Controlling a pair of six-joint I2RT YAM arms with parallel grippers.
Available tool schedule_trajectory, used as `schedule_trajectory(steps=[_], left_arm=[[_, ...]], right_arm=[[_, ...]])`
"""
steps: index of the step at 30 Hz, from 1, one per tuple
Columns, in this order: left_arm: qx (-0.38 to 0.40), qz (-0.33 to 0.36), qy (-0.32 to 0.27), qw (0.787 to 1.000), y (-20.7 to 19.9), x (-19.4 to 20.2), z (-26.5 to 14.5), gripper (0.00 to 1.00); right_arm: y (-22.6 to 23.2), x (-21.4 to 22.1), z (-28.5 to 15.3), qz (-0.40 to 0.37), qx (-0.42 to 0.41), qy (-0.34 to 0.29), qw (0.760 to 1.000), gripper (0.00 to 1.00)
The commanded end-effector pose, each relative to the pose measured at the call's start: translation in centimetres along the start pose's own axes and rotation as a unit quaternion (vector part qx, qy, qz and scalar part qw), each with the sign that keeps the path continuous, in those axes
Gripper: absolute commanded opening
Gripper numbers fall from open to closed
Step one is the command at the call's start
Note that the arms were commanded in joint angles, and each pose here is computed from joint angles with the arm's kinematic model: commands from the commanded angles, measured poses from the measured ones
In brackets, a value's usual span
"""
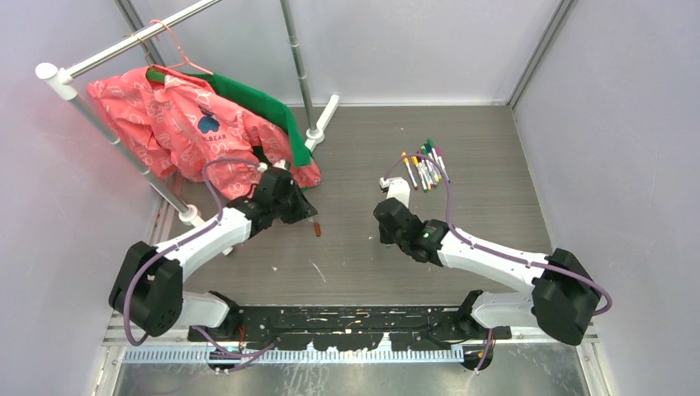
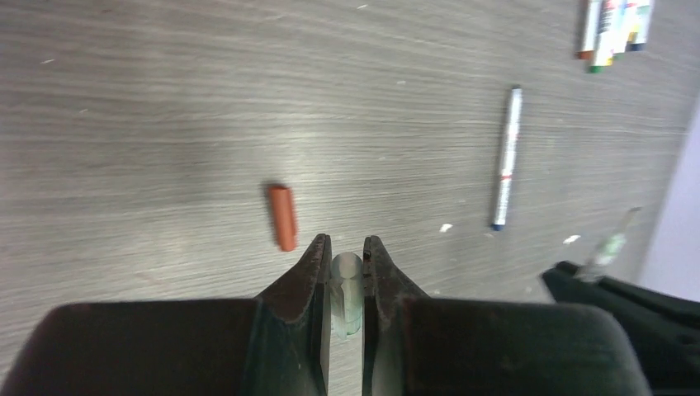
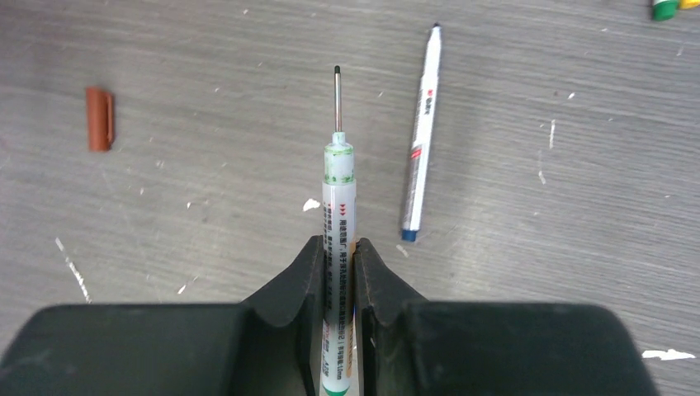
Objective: Open the pen caps
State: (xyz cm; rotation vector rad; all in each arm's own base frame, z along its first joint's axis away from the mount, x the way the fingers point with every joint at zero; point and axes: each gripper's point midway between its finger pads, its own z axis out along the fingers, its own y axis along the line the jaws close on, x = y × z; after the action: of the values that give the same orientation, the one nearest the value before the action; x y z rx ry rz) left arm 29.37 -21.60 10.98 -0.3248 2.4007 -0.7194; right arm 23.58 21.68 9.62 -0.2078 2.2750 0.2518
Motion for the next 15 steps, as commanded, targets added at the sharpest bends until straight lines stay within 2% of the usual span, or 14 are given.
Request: schedule_trajectory(steps=[1, 7, 15], left_arm=[[-0.086, 0.027, 0.008, 0.996, 3.7, 0.5, 0.2, 0.00], [-0.118, 0.025, 0.022, 0.992, 5.6, 1.6, 1.4, 0.03], [-0.131, 0.018, 0.043, 0.990, 6.9, 3.1, 2.9, 0.08]], right_arm=[[-0.2, -2.8, 0.7, 0.003, 0.012, -0.016, 1.000, 0.01], [-1.9, -3.1, 2.4, -0.004, 0.055, -0.002, 0.998, 0.01], [-2.8, -2.9, 3.7, -0.006, 0.066, 0.014, 0.998, 0.02]])
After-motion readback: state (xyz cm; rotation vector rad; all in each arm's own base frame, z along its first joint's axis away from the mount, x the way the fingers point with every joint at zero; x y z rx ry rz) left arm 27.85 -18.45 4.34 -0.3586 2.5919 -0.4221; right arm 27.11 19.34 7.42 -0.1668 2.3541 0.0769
